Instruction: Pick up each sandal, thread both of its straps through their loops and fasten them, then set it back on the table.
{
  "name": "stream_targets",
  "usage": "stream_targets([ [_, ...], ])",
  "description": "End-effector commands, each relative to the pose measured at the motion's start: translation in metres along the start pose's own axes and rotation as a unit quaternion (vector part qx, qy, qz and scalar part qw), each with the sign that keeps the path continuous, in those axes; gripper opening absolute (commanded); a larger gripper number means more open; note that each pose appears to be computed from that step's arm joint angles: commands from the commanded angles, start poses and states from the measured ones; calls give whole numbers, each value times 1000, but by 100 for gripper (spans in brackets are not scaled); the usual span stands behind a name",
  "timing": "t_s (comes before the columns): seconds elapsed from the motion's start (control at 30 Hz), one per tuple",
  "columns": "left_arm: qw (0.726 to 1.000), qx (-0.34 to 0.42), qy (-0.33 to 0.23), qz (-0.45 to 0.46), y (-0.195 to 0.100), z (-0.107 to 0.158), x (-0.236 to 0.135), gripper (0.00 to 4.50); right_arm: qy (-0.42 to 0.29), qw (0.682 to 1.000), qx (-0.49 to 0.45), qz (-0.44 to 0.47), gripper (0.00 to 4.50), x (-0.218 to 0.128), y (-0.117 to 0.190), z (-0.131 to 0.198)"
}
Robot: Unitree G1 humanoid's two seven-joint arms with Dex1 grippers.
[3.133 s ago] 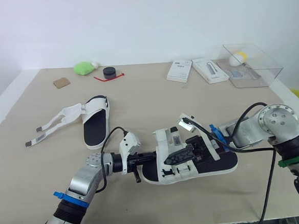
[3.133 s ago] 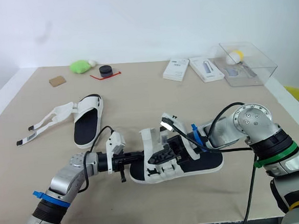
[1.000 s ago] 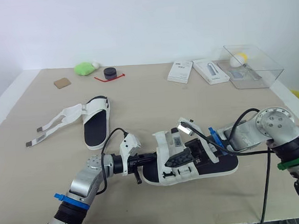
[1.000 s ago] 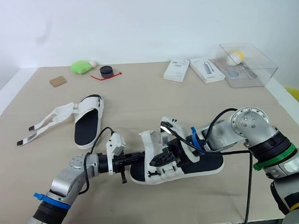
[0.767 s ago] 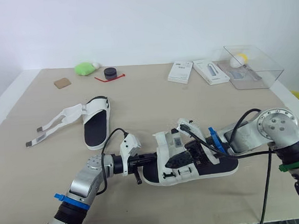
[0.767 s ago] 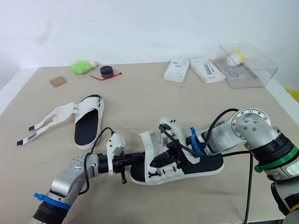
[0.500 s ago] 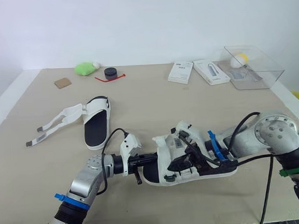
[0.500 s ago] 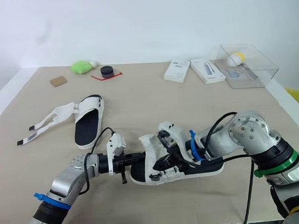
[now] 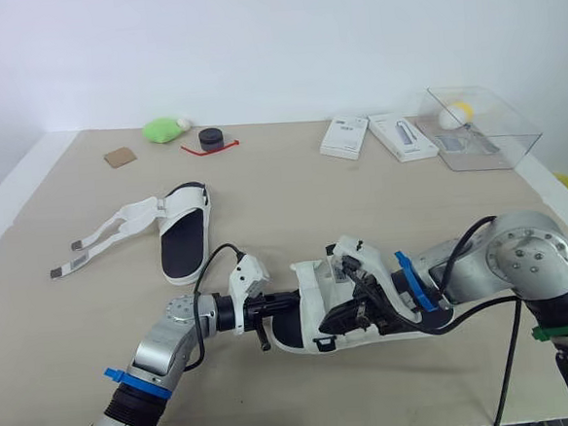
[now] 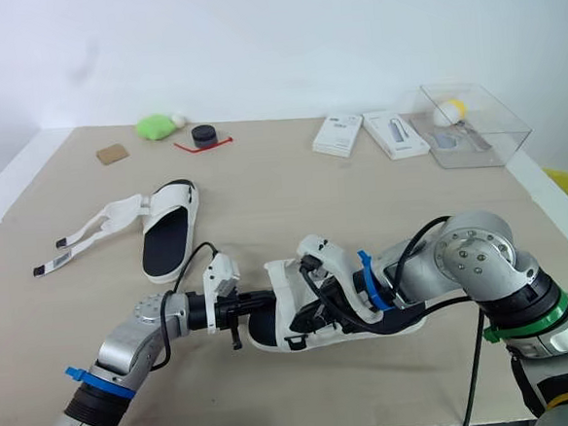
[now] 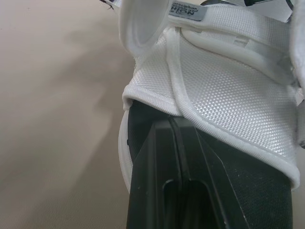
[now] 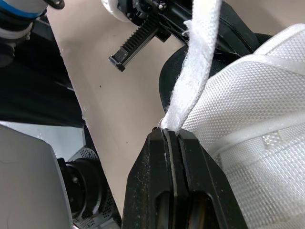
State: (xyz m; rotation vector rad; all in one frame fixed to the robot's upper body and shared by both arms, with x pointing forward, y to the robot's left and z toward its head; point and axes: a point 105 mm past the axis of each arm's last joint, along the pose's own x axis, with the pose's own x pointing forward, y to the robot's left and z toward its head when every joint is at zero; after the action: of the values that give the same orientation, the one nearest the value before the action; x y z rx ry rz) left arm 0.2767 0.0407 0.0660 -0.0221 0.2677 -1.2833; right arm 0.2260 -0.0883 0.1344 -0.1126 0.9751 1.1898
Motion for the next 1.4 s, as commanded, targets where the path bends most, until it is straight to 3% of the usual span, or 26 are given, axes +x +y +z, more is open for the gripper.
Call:
stream_targets([
  [0.03,996,-42,68,25,4,-40,-4,0,-24,1000,-11,11,85,-16,4,11],
  [0.13,996,-42,69,23,4,-41,-3,0,-58,998,11,5,229,-20,-5,27],
  [0.23,997,-40,69,21,4,-40,-2,0,-82,996,37,5,347,-18,-13,39],
  [0.33,997,-38,69,21,6,-39,-2,0,-94,994,49,-6,306,-13,-18,44],
  [0.53,997,-39,68,24,6,-40,-3,0,-72,997,34,-17,14,-6,-15,34],
  [0.7,997,-42,68,25,5,-41,-4,0,-40,999,27,24,2,-1,3,12],
  [0.87,997,-42,68,24,4,-42,-3,0,-73,997,19,17,2,-11,1,25],
  [1.03,996,-40,71,21,4,-42,-3,0,-87,996,12,4,190,-27,-2,29],
  [1.2,996,-40,72,21,3,-43,-4,0,-85,995,27,42,438,-43,11,12],
  [1.4,996,-42,74,18,2,-44,-5,0,-48,988,83,120,445,-42,38,-25],
])
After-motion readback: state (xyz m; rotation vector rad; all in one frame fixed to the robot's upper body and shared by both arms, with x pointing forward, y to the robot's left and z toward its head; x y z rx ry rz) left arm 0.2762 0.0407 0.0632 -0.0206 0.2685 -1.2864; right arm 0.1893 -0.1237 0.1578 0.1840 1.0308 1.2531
